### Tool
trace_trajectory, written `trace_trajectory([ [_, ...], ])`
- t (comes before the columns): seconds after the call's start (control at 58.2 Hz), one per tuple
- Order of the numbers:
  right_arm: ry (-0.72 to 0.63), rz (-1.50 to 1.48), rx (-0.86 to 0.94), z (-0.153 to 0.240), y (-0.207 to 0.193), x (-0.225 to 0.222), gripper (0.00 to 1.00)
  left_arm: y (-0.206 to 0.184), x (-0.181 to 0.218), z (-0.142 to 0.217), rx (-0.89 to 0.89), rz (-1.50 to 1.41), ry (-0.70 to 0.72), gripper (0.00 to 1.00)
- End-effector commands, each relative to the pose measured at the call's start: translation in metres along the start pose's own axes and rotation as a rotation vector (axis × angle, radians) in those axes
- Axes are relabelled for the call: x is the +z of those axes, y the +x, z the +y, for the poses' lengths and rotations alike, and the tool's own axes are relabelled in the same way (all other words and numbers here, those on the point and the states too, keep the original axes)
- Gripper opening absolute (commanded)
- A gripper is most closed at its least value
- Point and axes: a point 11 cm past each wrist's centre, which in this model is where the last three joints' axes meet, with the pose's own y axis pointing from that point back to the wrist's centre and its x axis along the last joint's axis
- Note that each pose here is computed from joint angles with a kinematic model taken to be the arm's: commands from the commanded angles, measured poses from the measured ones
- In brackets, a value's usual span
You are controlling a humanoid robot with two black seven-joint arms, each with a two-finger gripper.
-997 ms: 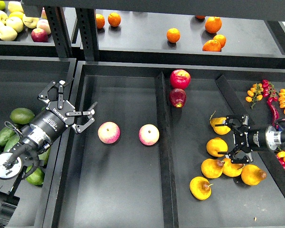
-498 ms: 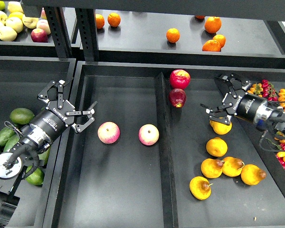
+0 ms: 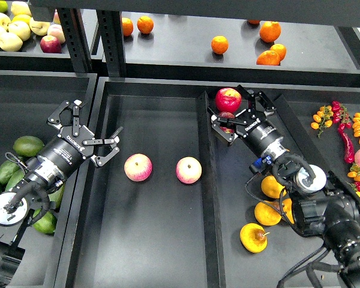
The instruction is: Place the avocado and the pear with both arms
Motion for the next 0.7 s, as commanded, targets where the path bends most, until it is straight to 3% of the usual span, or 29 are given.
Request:
trace_trajectory([
  [0.0,0.073,-0.031,0.015,0.012,0.011,-0.006,0.99,0.0,0.001,0.0,-0.002,-0.001,-0.012,1.0],
  [0.155,0.225,-0.044,0.011,0.02,0.013,-0.027,0.99,-0.002,0.005,-0.001,-0.008,-0.002,-0.045,1.0],
  [0.344,0.11,0.11,0.113,0.029,0.032,-0.009,0.99,-0.009,0.012,-0.005,-0.035,0.007,-0.077,1.0],
  [0.687,0.183,0.122,0.079,0.029,0.022,-0.022,0.99,-0.011,0.015,-0.008,-0.052,0.057,-0.1,1.0],
])
